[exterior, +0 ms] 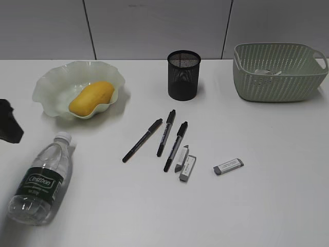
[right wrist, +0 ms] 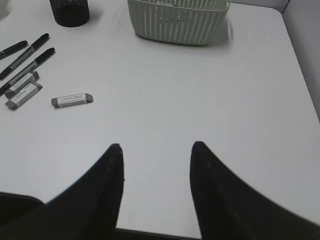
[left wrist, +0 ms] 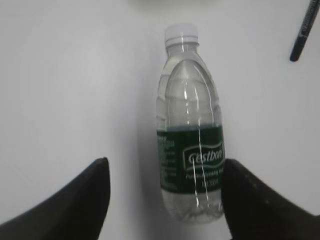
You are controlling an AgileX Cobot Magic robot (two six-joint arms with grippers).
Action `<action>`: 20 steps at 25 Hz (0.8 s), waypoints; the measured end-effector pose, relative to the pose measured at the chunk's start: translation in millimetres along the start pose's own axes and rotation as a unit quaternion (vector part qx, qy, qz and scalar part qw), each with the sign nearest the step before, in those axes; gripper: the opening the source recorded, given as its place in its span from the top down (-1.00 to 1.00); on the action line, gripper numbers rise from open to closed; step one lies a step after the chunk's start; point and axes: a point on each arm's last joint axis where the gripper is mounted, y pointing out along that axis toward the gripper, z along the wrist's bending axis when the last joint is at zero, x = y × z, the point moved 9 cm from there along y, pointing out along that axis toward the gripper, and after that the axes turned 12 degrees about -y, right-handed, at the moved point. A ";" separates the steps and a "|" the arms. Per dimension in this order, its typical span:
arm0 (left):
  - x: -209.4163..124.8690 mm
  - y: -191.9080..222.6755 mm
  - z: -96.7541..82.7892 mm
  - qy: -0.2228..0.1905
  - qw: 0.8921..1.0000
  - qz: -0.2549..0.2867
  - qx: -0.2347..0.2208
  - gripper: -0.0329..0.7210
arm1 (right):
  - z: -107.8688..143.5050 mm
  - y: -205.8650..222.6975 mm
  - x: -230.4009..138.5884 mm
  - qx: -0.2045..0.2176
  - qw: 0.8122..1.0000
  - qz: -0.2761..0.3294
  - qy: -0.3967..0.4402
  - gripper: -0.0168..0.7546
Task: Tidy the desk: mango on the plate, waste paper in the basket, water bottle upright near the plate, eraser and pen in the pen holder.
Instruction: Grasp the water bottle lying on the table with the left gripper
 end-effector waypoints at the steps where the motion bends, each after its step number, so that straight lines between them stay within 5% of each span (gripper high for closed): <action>1: 6.7 11.2 -2.9 0.001 1.000 0.015 0.001 -0.47 | -0.1 0.0 0.0 0.000 1.000 0.000 0.000 0.03; 9: 27.2 78.2 -42.1 0.034 0.996 0.082 0.008 -0.74 | -0.2 0.0 0.1 0.000 1.000 0.000 0.001 0.05; 17: 17.5 124.4 -37.2 0.008 0.990 0.129 0.058 -0.76 | -0.2 0.0 0.3 -0.001 1.000 -0.001 0.001 0.12; 20: 14.2 135.3 -30.0 -0.006 0.987 0.137 0.079 -0.57 | -0.3 0.0 0.5 -0.001 1.000 -0.001 0.001 0.15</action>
